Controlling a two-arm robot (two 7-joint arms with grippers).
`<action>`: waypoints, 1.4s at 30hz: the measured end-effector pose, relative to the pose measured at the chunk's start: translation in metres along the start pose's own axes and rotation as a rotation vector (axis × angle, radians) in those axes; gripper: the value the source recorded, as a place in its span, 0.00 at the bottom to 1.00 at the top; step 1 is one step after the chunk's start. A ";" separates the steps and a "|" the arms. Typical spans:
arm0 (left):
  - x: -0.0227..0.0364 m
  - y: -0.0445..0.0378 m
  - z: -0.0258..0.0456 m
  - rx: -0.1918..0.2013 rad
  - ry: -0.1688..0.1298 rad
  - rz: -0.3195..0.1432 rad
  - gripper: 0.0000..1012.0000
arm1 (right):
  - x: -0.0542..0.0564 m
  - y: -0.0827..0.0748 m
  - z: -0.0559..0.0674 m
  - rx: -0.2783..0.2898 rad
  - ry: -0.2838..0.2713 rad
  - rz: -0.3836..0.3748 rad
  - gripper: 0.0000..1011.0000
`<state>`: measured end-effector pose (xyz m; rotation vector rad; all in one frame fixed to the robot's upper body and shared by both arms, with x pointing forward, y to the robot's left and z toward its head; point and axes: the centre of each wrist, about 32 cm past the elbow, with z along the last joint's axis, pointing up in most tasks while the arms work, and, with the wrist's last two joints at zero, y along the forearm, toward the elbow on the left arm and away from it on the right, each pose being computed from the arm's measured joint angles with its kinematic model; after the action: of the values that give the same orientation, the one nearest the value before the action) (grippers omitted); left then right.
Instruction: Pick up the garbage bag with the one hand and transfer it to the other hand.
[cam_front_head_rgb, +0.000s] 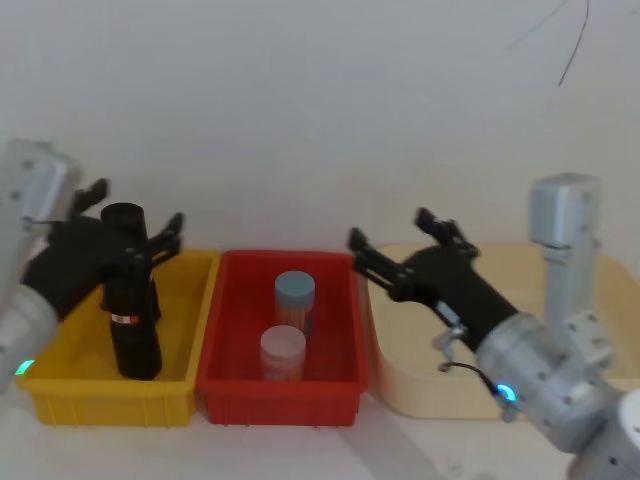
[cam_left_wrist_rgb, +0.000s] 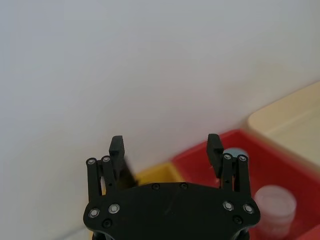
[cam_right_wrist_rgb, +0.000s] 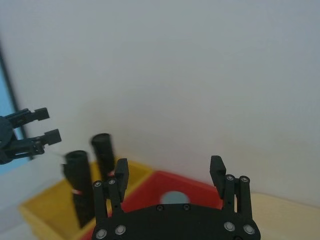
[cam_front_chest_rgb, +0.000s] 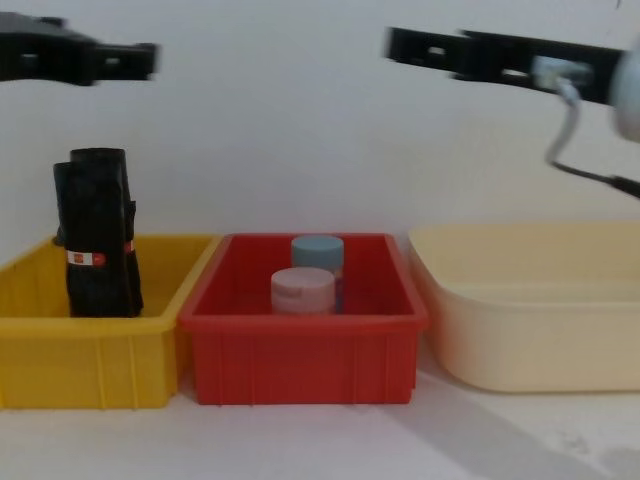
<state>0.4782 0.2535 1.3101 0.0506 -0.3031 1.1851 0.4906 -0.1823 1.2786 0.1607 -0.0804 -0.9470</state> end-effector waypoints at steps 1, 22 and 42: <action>0.0072 0.0085 -0.0002 0.011 0.002 0.015 0.99 | -0.006 0.008 0.001 -0.002 0.005 0.023 0.99; 0.0743 0.0651 -0.0301 0.080 0.140 0.089 0.99 | -0.050 0.067 -0.002 -0.134 -0.046 0.192 0.99; 0.0831 0.0456 -0.0618 0.076 0.252 -0.078 0.99 | -0.039 0.071 -0.011 -0.246 -0.082 0.203 0.99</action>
<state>0.4775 0.3581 1.2670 -0.0202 -0.0340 1.1121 0.5265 -0.1082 1.2797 -0.1124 -0.0543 -0.7537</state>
